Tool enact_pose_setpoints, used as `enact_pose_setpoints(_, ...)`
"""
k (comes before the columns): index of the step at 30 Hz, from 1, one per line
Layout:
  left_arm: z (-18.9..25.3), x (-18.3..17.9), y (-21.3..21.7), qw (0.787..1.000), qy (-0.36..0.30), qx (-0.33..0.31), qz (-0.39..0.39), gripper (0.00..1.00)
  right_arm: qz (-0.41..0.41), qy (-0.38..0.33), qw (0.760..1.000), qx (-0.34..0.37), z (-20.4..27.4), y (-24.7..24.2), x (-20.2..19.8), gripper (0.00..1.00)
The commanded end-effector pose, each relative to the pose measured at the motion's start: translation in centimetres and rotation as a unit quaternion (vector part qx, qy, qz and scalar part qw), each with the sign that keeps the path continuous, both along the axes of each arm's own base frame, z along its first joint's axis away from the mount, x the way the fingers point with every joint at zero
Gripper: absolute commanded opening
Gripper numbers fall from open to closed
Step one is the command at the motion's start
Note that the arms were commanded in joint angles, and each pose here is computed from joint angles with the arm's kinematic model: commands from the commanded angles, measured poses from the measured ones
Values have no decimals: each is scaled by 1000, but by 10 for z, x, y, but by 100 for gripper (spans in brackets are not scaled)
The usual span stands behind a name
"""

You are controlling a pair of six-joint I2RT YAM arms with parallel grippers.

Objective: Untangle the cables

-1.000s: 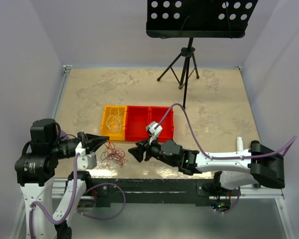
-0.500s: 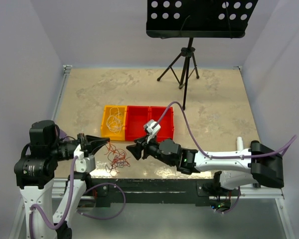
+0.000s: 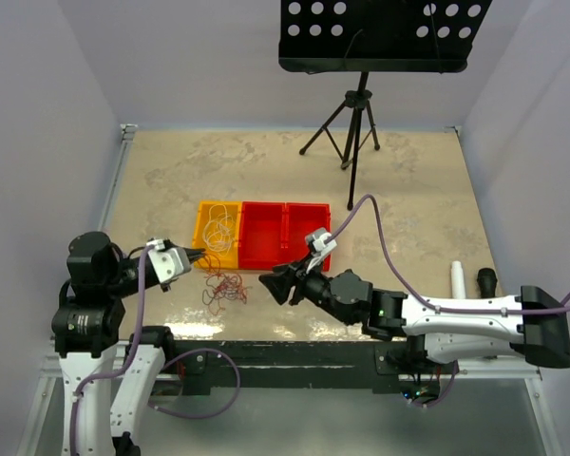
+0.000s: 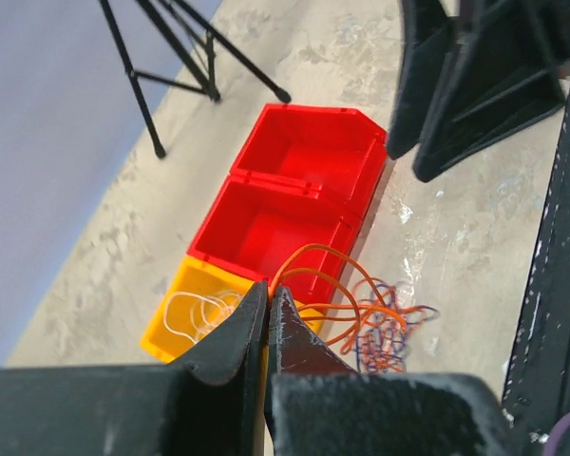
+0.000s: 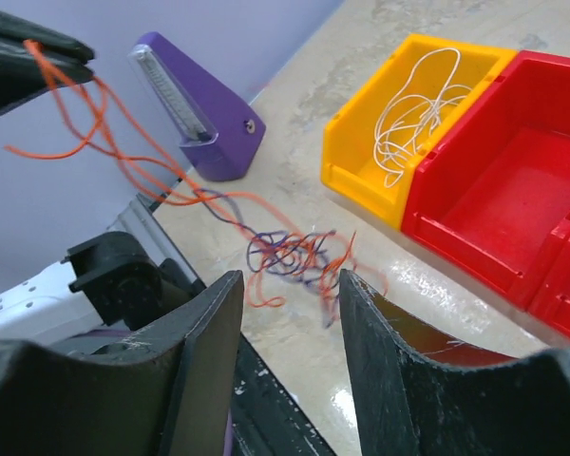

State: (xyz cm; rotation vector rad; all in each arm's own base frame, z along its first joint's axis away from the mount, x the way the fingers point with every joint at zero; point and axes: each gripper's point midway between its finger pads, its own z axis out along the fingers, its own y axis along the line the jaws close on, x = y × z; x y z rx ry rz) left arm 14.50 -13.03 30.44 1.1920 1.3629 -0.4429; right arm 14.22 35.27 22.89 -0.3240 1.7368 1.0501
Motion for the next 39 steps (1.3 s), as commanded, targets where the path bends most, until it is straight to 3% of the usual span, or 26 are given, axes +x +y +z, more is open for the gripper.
enact_pose_setpoints(1, 7, 15, 8, 994, 43, -63, 80, 0, 16, 0, 1000, 24, 15, 6, -13, 48)
enact_pose_setpoints(9, -4, 46, 29, 971, 111, -96, 191, 0, 109, -19, 992, 54, 24, 44, -57, 48)
enact_pose_setpoints(15, -2, 48, 39, 960, 114, -110, 232, 0, 105, -45, 993, 41, 16, 92, -54, 57)
enact_pose_setpoints(22, 1, 44, 38, 961, 108, -112, 228, 0, 75, -70, 994, 25, 5, 141, -46, 59)
enact_pose_setpoints(33, 0, 43, 34, 964, 112, -109, 216, 0, -45, -92, 995, 4, -7, 148, -7, 58)
enact_pose_setpoints(39, 1, 40, 32, 966, 109, -108, 207, 0, -106, -92, 990, -15, -18, 156, 10, 52)
